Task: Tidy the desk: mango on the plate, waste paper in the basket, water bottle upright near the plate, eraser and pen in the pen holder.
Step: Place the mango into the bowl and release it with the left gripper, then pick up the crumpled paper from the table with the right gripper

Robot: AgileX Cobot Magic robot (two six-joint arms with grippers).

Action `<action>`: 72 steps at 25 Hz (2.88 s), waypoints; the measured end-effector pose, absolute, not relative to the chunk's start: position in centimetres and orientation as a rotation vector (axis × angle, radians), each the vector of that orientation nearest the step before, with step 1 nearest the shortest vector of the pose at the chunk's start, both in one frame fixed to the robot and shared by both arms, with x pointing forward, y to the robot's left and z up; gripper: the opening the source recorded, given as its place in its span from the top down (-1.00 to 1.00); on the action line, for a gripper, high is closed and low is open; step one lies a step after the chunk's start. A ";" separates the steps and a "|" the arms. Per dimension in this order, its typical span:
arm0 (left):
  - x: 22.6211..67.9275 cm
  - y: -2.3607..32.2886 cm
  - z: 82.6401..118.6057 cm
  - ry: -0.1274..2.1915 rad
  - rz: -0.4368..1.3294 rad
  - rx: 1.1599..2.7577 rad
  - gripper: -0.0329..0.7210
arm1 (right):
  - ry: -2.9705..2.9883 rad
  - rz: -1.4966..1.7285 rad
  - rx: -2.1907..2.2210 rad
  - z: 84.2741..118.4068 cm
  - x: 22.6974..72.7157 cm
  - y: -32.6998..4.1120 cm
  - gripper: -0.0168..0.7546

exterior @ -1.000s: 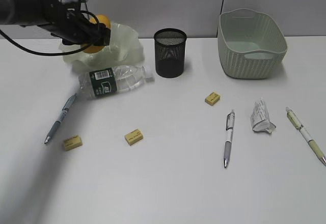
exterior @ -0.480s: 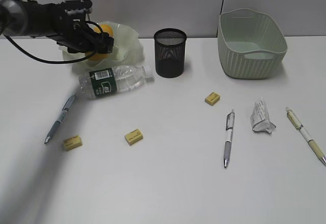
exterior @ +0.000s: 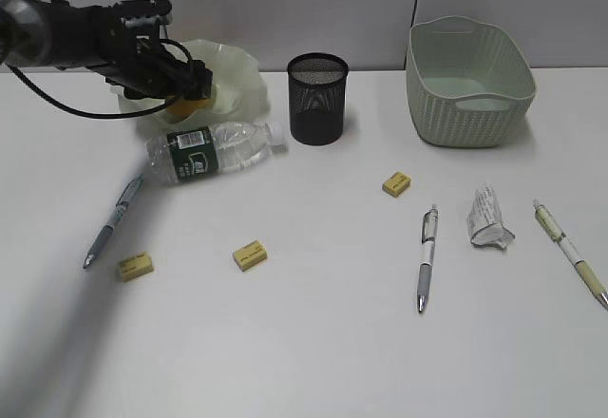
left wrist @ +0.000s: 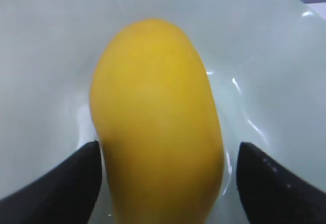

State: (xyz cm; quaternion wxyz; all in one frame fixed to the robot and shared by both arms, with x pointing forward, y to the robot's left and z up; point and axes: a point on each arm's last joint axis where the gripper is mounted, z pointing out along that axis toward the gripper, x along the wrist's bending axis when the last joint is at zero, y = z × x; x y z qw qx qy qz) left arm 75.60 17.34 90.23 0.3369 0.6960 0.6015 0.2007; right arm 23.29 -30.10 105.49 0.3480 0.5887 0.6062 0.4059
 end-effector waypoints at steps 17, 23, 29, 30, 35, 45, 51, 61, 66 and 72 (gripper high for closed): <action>71.3 17.7 97.9 1.637 0.283 2.054 -0.67 | 1.571 1.053 1.527 105.5 23.3 -30.1 -0.23; 69.1 18.0 100.0 1.677 0.156 2.161 -0.66 | 1.571 1.053 1.527 105.5 23.3 -30.1 -0.23; 67.6 18.5 101.6 1.700 0.103 2.254 -0.64 | 1.571 1.053 1.527 105.5 23.3 -30.1 -0.23; 67.3 18.5 101.9 1.703 0.094 2.263 -0.63 | 1.571 1.053 1.527 105.5 23.3 -30.1 -0.23; 66.5 18.7 102.6 1.719 0.044 2.303 -0.62 | 1.571 1.053 1.527 105.5 23.3 -30.1 -0.23; 65.5 18.9 105.4 1.686 0.092 2.272 -0.58 | 1.571 1.053 1.527 105.5 23.3 -30.1 -0.23; 64.0 19.3 108.9 1.640 0.163 2.224 -0.58 | 1.571 1.053 1.527 105.5 23.3 -30.1 -0.23; 59.4 20.4 112.7 1.605 0.211 2.186 -0.56 | 1.571 1.053 1.527 105.5 23.3 -30.1 -0.23; 55.4 21.3 112.7 1.624 0.183 2.206 -0.56 | 1.571 1.053 1.527 105.5 23.3 -30.1 -0.23; 50.5 22.5 112.1 1.613 0.224 2.168 -0.56 | 1.571 1.053 1.527 105.5 23.3 -30.1 -0.23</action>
